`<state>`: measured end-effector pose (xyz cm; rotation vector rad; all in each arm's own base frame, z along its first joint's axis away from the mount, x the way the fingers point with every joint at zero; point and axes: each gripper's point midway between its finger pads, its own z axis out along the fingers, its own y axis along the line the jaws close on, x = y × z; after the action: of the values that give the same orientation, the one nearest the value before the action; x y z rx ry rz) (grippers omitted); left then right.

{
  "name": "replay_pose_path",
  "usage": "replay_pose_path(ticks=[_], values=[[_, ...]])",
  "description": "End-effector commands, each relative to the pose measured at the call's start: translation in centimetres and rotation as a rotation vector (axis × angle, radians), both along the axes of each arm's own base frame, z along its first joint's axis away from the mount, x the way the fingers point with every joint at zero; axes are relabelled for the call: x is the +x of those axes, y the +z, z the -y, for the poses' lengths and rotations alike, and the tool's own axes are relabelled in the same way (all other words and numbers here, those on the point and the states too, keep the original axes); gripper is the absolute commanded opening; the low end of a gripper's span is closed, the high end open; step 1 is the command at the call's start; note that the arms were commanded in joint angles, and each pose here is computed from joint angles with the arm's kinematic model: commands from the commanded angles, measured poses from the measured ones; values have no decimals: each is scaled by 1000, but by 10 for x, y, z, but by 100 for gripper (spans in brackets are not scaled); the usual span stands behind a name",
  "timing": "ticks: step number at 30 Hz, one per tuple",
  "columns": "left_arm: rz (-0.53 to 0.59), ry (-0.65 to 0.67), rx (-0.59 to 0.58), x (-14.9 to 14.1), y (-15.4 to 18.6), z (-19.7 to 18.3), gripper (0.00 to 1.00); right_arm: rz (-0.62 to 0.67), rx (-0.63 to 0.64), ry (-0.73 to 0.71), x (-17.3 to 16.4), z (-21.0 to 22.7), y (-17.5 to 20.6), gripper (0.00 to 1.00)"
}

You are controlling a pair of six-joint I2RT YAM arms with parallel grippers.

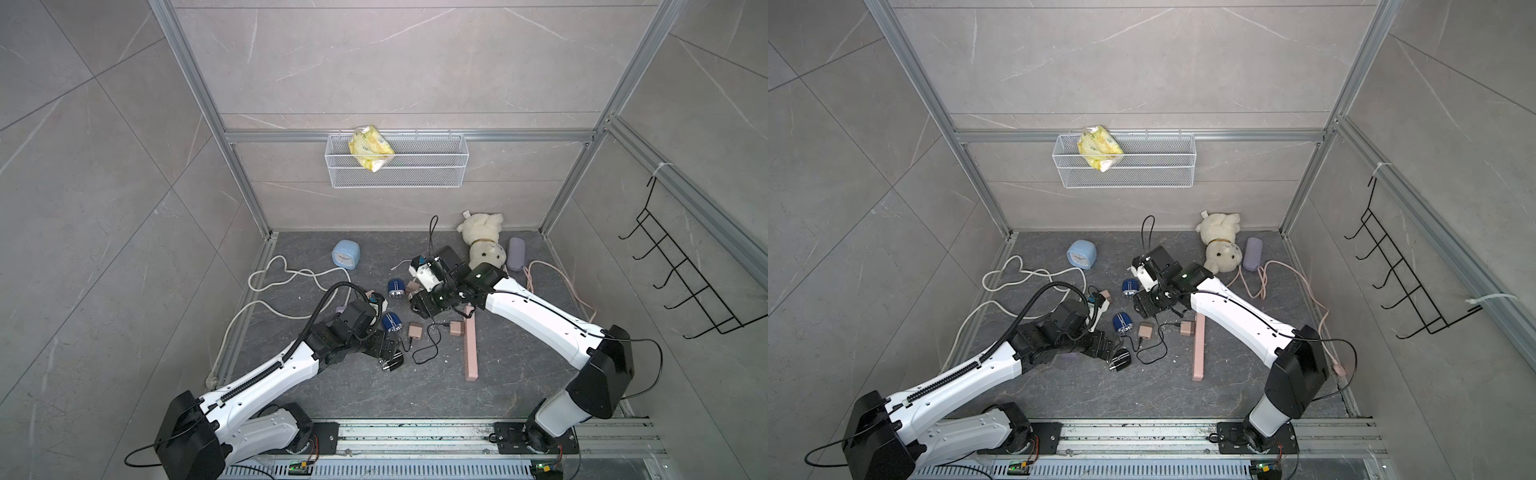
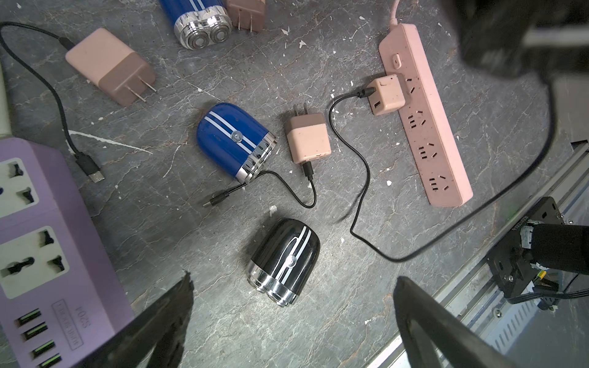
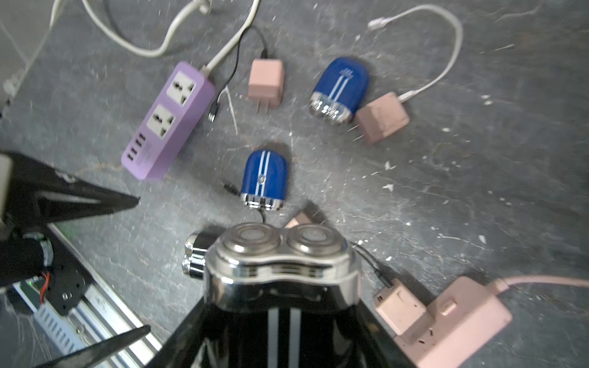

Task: Unplug the electric shaver
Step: Place the electric shaver at the center of the board.

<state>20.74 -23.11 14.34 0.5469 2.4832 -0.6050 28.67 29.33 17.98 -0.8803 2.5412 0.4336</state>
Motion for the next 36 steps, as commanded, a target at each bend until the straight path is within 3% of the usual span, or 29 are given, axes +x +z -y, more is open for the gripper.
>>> replay_pose_path(ticks=[1,8,15,26,36], values=[[57,-3,-38,6,25,6,99,3,-42,93,-5,-10,-22,38],[53,4,-38,2,24,2,99,20,-176,24,24,-8,-67,39],[49,5,-33,-1,23,-1,99,42,-215,43,52,-28,-106,38],[54,11,-33,-4,23,-5,99,59,-263,-11,95,-29,-123,39],[51,2,-30,-2,22,-1,99,25,-308,-22,99,-11,-144,40]])
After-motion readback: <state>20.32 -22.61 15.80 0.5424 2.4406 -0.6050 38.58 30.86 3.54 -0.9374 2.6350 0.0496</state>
